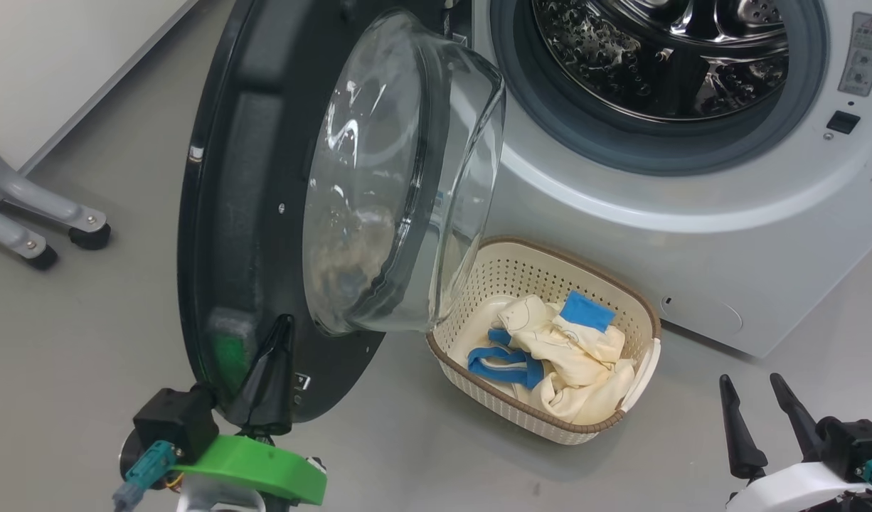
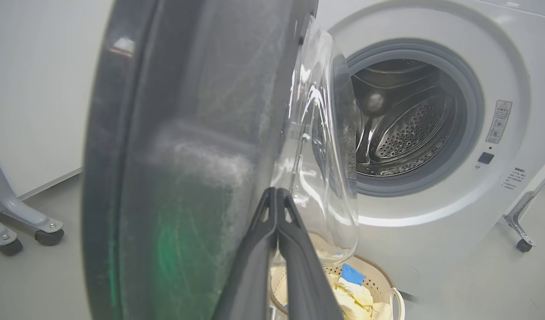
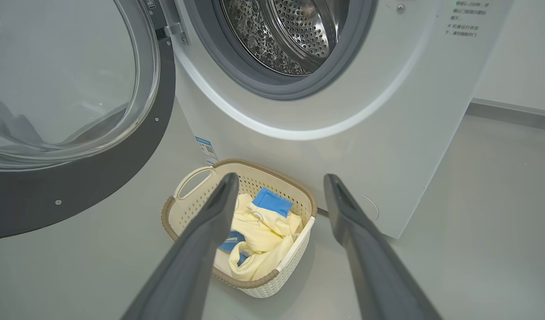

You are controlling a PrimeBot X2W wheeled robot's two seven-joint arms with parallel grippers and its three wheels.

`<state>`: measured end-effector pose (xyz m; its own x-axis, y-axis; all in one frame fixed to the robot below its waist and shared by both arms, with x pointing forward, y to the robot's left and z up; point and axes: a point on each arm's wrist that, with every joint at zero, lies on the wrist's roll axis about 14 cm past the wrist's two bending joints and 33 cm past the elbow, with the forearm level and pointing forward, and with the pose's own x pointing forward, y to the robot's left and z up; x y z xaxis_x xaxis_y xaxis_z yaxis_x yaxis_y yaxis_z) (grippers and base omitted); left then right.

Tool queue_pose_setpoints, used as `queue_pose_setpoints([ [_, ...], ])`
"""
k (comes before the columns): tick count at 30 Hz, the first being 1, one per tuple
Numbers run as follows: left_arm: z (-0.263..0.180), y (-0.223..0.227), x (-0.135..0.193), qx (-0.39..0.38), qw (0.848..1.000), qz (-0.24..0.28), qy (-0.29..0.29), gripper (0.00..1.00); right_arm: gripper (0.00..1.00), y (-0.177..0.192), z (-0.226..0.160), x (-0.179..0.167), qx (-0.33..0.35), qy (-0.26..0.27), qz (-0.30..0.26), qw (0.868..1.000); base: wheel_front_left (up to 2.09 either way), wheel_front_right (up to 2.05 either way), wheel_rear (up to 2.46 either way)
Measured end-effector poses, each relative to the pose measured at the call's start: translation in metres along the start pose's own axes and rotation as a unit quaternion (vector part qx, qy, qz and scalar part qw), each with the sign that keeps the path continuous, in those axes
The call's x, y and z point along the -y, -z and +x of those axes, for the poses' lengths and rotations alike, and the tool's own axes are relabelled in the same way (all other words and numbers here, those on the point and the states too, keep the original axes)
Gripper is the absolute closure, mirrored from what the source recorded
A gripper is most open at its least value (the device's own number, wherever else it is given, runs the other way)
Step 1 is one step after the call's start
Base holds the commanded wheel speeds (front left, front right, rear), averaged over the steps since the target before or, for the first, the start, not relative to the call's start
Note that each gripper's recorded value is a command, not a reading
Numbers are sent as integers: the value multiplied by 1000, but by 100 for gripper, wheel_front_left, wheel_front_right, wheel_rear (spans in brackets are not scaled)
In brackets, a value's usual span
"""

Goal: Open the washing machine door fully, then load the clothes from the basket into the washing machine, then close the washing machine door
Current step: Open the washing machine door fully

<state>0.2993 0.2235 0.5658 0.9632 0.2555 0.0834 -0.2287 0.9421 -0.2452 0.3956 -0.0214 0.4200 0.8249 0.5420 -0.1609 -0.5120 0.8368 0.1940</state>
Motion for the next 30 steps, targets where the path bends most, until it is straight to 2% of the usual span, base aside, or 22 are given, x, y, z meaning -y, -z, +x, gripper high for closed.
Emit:
queue_pose_setpoints([
  [24,22,-2,-81,32,992,15,-117,100,0,-1,0,-5,-2,-10,-7,1000,0,0,0],
  [30,26,0,-93,33,991,20,-130,100,0,-4,-4,-4,2,-4,-8,1000,0,0,0],
])
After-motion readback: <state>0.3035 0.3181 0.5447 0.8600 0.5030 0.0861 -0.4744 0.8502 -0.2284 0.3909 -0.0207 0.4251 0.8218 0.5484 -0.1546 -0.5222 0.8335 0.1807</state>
